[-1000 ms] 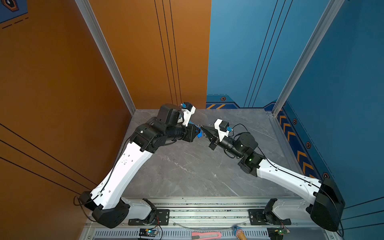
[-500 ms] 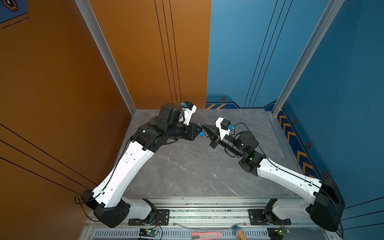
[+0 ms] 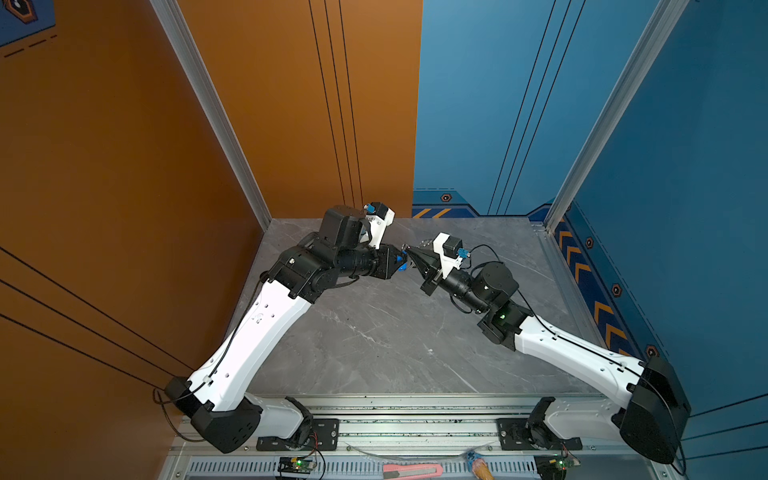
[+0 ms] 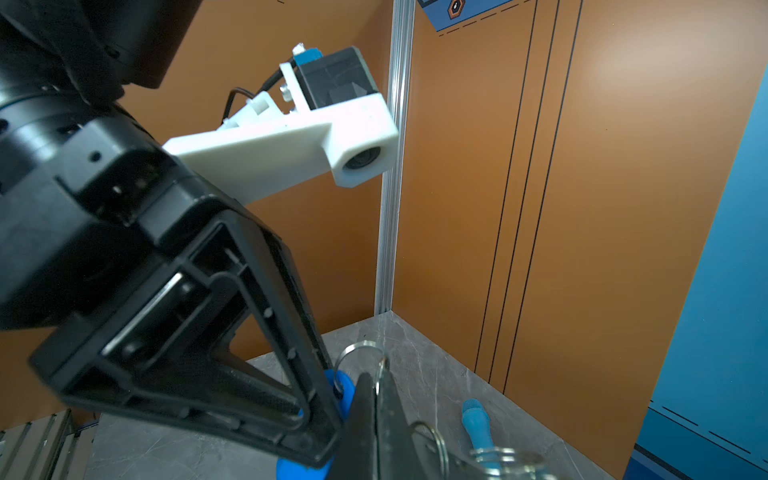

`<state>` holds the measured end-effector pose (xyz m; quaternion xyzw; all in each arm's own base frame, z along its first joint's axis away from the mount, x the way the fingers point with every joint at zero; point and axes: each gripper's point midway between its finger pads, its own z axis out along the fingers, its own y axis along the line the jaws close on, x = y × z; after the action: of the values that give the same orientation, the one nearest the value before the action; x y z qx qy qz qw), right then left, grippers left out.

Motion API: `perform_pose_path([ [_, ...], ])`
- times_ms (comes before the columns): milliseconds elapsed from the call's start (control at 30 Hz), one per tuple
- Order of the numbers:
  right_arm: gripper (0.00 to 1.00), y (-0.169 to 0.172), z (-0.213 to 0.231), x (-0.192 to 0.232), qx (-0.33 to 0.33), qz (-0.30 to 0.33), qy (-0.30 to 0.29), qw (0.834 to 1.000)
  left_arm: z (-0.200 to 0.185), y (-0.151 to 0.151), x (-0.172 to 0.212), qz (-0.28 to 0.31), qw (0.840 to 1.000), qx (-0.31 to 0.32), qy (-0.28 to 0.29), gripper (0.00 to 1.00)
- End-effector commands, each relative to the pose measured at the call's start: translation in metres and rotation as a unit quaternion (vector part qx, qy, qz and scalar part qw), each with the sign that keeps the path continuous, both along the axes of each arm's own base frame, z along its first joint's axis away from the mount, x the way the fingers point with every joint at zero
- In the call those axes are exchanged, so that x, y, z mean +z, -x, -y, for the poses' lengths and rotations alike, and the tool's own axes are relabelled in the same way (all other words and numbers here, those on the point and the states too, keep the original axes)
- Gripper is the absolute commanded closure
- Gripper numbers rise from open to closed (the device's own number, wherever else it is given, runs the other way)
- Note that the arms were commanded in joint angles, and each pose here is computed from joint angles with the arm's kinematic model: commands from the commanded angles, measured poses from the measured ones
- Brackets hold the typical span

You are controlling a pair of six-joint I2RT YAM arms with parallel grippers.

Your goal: Remove the keys from the keyring

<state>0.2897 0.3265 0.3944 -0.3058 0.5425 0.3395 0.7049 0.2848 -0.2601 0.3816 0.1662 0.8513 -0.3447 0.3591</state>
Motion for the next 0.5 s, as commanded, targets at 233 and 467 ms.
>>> perform_pose_path([
  [233,1.00,0.0301,-0.0120,0.0173,0.067,0.020,0.000,0.998,0.0229,-0.0094,0.0220,0.036,0.998,-0.030,0.041,0.96],
  [467,1.00,0.0293,-0.0072,0.0151,0.056,0.031,0.020,0.998,0.0161,-0.0055,0.0273,0.044,0.998,-0.024,0.040,1.00],
])
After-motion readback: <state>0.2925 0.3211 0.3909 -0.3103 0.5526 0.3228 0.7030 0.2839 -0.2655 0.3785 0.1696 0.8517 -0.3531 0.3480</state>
